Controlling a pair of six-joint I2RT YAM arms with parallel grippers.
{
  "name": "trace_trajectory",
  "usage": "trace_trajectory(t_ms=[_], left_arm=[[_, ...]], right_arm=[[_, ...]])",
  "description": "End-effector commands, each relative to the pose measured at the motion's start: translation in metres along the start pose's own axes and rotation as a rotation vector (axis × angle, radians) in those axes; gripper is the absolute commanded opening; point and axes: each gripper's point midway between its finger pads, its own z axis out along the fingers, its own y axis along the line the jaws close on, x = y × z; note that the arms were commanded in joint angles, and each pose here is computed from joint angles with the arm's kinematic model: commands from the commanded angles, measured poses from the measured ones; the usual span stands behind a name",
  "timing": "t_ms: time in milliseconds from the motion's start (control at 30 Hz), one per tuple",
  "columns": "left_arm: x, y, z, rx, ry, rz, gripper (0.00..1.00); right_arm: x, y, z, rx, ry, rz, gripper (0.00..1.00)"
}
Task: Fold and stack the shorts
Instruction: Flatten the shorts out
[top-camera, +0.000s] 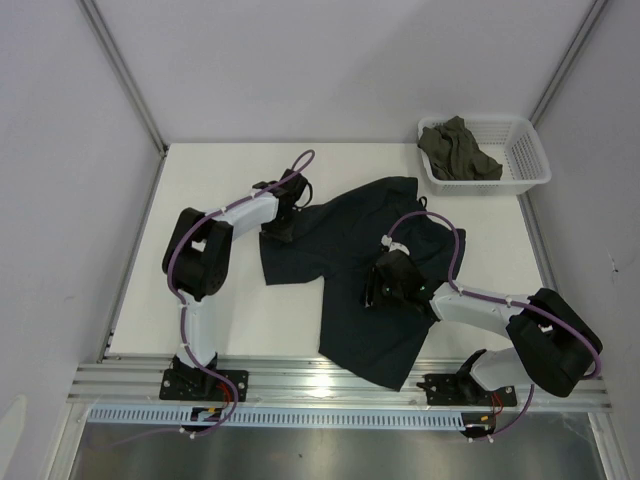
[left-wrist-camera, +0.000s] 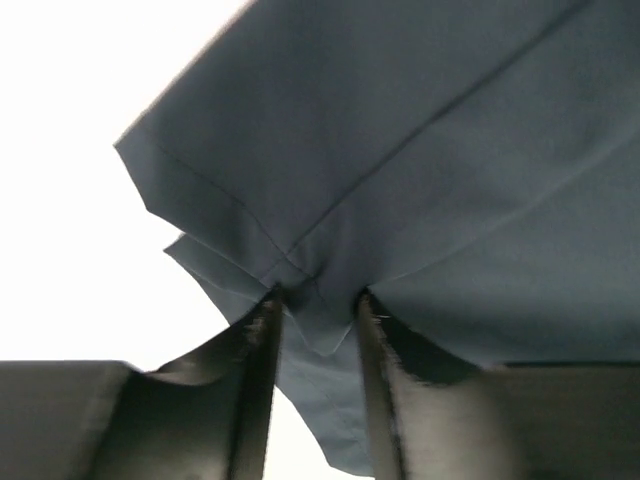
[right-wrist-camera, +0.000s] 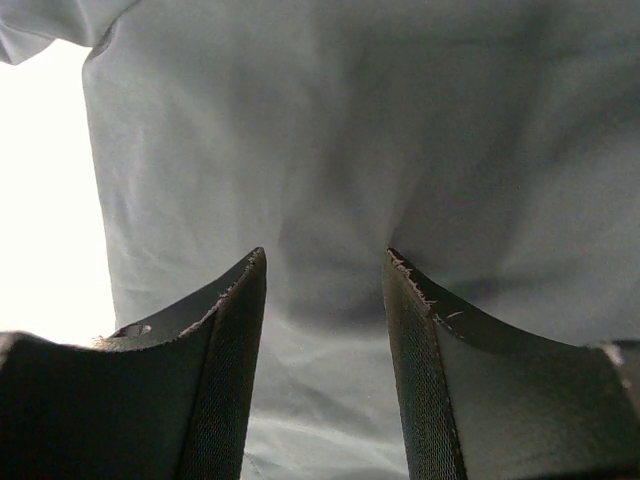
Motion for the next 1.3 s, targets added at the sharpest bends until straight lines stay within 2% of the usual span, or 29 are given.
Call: trace_trajectory(t_ms=[0,100,133,167,367,533,767,800,867,900,967,1000,1067,1100,1200,1233,1267], left_arm=[[-0.026,0.002,-0.005,0.018,-0.07,-0.022,0.35],[-0.031,0.0,-0.004,0.03,-0.081,-0.026,0.17],[-0.032,0.001,-0.004,0.031,-0.081,-0.025,0.03],[-0.032,0.001,-0.004,0.028,-0.079,-0.025,0.0],[-0.048,0.01,-0.011,0.02,-0.118,-0.065,0.0],[-0.094,0.034,-0.033,0.026,-0.215,-0.159,0.0],[-0.113,0.094,-0.006,-0.006,-0.173,-0.327,0.0],[-0.113,0.098,0.002,-0.005,-0.159,-0.362,0.03],[-0.114,0.108,0.01,0.01,-0.16,-0.394,0.04],[-0.113,0.112,0.017,0.003,-0.151,-0.421,0.18],[-0.109,0.123,0.023,0.0,-0.139,-0.469,0.23],[-0.106,0.127,0.024,-0.001,-0.133,-0.491,0.32],[-0.099,0.137,0.023,-0.026,-0.12,-0.524,0.41],[-0.094,0.139,0.023,-0.041,-0.118,-0.534,0.52],[-0.092,0.146,0.002,-0.069,-0.17,-0.55,0.65],[-0.097,0.148,-0.014,-0.057,-0.208,-0.555,0.66],[-0.087,0.142,-0.013,-0.044,-0.19,-0.548,0.66]], right_arm=[[0.007,-0.013,-0.006,0.062,0.013,-0.013,0.53],[0.009,-0.014,-0.006,0.068,0.013,-0.013,0.53],[0.009,-0.015,-0.006,0.069,0.014,-0.013,0.53],[0.009,-0.016,-0.006,0.073,0.015,-0.012,0.53],[0.012,-0.015,-0.005,0.076,0.024,-0.017,0.53],[0.016,-0.013,-0.005,0.078,0.035,-0.028,0.53],[0.02,-0.008,-0.005,0.079,0.044,-0.037,0.53],[0.02,-0.009,-0.005,0.083,0.044,-0.036,0.53],[0.019,-0.006,-0.006,0.079,0.04,-0.039,0.53],[0.018,-0.006,-0.006,0.082,0.038,-0.039,0.53],[0.018,-0.003,-0.007,0.079,0.04,-0.045,0.53],[0.016,-0.003,-0.006,0.083,0.035,-0.044,0.53],[0.016,-0.001,-0.007,0.083,0.035,-0.046,0.53],[0.013,0.002,-0.008,0.08,0.027,-0.048,0.54],[0.01,0.005,-0.01,0.076,0.021,-0.049,0.55],[0.009,0.005,-0.011,0.077,0.021,-0.05,0.55],[0.008,0.005,-0.011,0.081,0.019,-0.053,0.55]])
